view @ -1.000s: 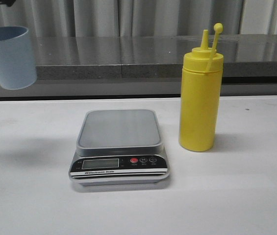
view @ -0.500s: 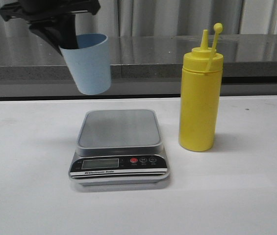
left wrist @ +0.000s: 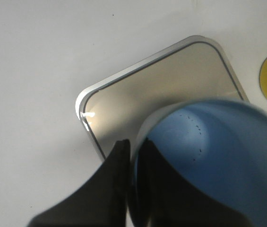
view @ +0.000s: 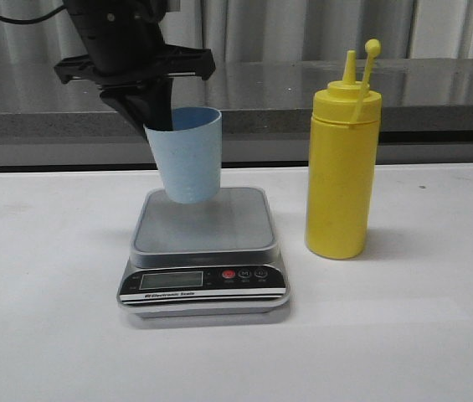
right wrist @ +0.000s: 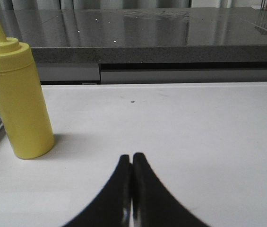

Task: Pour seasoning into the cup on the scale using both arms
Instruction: 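Carry the cup with the left gripper and lower it onto the scale, then open the left gripper and withdraw it from the cup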

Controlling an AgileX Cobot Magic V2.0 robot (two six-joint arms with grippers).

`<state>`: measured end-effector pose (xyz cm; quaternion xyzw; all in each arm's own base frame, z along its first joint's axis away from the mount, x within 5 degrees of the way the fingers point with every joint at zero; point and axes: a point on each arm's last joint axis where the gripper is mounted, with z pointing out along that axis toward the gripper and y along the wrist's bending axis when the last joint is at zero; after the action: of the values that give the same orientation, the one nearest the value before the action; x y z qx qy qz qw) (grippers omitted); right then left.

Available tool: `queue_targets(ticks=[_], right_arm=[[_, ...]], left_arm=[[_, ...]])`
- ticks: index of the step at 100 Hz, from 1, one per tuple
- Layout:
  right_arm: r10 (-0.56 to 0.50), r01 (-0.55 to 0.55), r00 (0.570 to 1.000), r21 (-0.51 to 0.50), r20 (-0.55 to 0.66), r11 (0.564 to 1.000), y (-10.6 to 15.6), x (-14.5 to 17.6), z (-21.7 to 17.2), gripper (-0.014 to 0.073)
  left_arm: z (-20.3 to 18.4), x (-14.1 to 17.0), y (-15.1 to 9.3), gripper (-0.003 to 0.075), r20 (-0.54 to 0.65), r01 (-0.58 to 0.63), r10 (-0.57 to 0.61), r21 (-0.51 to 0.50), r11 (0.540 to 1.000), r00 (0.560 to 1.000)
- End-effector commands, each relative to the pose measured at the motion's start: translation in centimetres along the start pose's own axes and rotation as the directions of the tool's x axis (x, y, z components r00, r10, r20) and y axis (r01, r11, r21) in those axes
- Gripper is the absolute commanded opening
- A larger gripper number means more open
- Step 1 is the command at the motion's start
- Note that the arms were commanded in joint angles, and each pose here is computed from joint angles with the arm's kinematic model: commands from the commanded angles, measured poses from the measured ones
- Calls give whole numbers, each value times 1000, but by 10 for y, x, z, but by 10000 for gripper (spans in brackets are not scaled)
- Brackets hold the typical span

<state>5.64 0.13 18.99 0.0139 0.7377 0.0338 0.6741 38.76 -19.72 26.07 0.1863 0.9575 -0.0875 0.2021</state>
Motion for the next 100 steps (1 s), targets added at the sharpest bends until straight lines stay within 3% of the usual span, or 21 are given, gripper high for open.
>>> queue_targets(ticks=[1,70,80,100], right_arm=[[-6,7,992,-7,123,1000,1,-16,-4,-69],[-6,7,992,-7,123,1000,1,-16,-4,-69],[-6,7,992,-7,123,1000,1,-16,-4,-69],[-6,7,992,-7,123,1000,1,-16,-4,-69]], left_arm=[[-29,-12,-7,-20,109,-2,-1,25,1000,994],[-7,-10,-6,-8,60,7,-9,29,1000,998],[-7,-10,-7,79,59,10,-12,38,999,998],[-7,-9,-7,382,57,15,-17,45,999,998]])
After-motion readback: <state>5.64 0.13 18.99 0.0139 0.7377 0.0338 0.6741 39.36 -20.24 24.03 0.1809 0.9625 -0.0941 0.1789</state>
